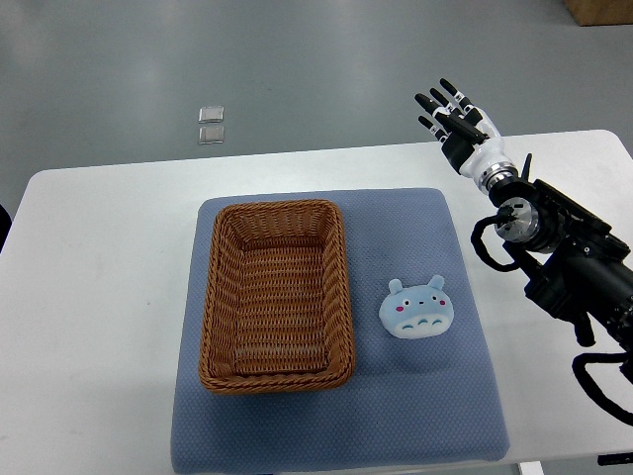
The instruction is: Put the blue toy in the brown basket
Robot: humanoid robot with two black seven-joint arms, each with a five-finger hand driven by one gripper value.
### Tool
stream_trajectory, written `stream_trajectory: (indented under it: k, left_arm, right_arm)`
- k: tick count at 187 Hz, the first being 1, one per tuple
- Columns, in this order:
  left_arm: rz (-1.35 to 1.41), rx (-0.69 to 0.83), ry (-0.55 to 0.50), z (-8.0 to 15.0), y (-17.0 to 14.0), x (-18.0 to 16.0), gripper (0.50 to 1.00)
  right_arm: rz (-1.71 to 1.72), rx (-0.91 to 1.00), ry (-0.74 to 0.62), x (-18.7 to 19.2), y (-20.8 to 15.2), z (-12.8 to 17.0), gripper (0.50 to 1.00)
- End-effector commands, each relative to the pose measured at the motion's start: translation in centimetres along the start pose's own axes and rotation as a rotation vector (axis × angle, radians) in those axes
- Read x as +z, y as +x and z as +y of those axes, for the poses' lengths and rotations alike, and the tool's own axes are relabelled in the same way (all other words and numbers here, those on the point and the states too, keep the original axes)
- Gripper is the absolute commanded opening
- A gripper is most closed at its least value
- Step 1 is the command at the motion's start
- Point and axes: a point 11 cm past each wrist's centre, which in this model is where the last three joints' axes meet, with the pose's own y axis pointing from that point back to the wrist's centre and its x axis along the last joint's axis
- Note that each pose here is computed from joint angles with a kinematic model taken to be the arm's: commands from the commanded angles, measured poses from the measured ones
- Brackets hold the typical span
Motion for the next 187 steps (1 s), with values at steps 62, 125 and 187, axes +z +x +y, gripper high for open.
stream_trajectory:
  k: [62, 125, 187]
  left_arm:
    - [-0.002, -0.005, 0.008, -0.04, -0.07, -0.47, 1.0]
    - [-0.005, -0.002, 0.012, -0.05, -0.03, -0.68, 1.0]
    - [-0.005, -0.001, 0.012, -0.05, -0.03, -0.68, 1.0]
  right_arm:
    - [0.003, 0.004, 0.006, -0.36, 0.37, 0.05, 0.911]
    - [-0.003, 0.004, 0.007, -0.28, 0.33, 0.06, 0.911]
    - [0.002, 0.007, 0.014, -0.73, 0.47, -0.01, 0.911]
